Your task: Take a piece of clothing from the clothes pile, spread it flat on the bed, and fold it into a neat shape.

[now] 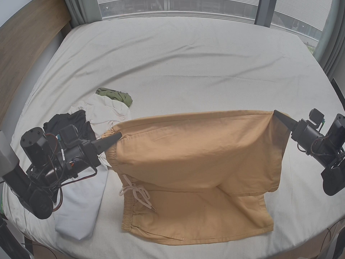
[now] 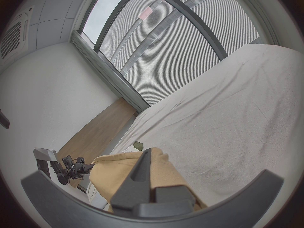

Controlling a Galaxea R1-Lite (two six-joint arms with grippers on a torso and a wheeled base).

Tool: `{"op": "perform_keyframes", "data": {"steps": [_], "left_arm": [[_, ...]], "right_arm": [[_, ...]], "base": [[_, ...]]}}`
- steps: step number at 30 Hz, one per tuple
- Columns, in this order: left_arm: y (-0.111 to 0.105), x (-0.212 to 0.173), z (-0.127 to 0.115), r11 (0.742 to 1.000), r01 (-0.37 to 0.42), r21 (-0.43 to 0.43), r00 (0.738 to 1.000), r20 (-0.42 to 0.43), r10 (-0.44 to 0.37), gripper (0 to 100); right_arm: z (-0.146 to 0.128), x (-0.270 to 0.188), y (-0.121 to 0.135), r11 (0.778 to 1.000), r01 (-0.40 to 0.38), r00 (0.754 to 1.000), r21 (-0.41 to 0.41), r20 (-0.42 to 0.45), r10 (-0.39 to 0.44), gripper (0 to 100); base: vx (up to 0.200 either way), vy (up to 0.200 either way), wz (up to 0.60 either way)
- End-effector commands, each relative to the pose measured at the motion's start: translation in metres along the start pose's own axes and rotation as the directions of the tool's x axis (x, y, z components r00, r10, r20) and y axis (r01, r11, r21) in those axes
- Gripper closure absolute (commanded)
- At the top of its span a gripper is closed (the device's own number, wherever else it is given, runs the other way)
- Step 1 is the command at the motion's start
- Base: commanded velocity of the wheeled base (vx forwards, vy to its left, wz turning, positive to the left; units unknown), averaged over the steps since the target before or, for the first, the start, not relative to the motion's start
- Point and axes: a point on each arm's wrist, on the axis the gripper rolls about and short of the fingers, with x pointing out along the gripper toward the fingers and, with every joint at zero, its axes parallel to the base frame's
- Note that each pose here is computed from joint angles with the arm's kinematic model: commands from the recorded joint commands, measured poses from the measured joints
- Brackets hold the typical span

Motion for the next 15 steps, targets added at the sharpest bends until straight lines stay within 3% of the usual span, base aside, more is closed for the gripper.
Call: {"op": "perform_keyframes", "data": {"steps": [1,15], "left_arm": [[-0.0003,-0.0001,0.0021,1.0,0.002,0.007,1.0,0.009,-0.002,100],[0.0009,0.0016,0.0035,1.0,0.002,0.013,1.0,0.015,-0.002,100]], "right_arm": [[0.0018,0.0012,0.0005,1.0,-0.005,1.0,-0.004,0.006,0.005,100],[0.0071,0.002,-0.0016,1.0,-0.002,1.0,-0.015,0.024,0.003,100]], "base": [[0.0,0.0,0.0],[0.0,0.0,0.0]]}}
